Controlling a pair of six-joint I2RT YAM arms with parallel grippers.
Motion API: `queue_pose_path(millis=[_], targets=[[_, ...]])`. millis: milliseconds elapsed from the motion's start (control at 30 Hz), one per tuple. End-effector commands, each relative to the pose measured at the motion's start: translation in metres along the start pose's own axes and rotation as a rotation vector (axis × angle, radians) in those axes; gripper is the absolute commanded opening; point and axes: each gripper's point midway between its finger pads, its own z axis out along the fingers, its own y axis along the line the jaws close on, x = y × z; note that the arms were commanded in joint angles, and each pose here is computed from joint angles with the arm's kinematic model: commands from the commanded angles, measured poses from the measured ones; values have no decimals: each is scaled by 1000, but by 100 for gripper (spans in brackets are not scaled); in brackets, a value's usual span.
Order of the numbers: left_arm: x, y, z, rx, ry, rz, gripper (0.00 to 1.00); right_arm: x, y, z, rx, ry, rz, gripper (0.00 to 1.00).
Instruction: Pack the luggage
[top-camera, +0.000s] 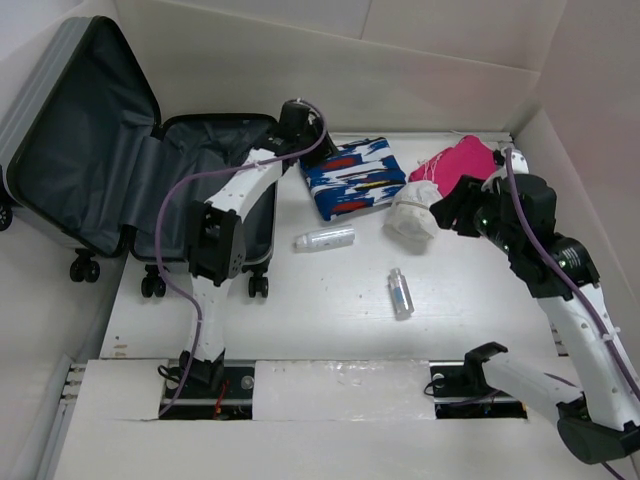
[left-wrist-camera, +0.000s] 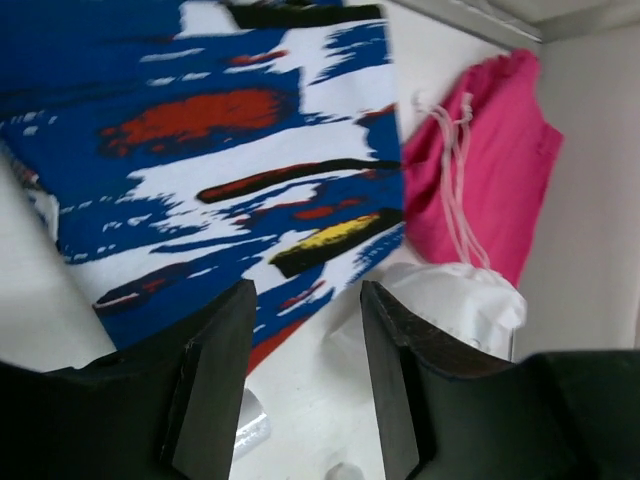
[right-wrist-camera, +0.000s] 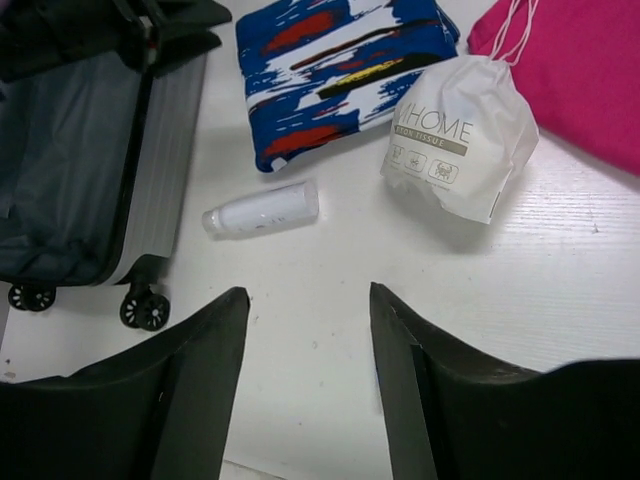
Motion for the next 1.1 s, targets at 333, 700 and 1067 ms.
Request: queue_pose_path(millis=[333,700,1067], targets=[[27,60,22,-308,-134,-261,50,17,5,-18,-62,20,18,61],[70,118,31,-563,-146,-358,50,22,4,-39,-89,13,-2,62],[91,135,69,-561,-55,-366,66,35,24,-60,-224,69,-4,63]])
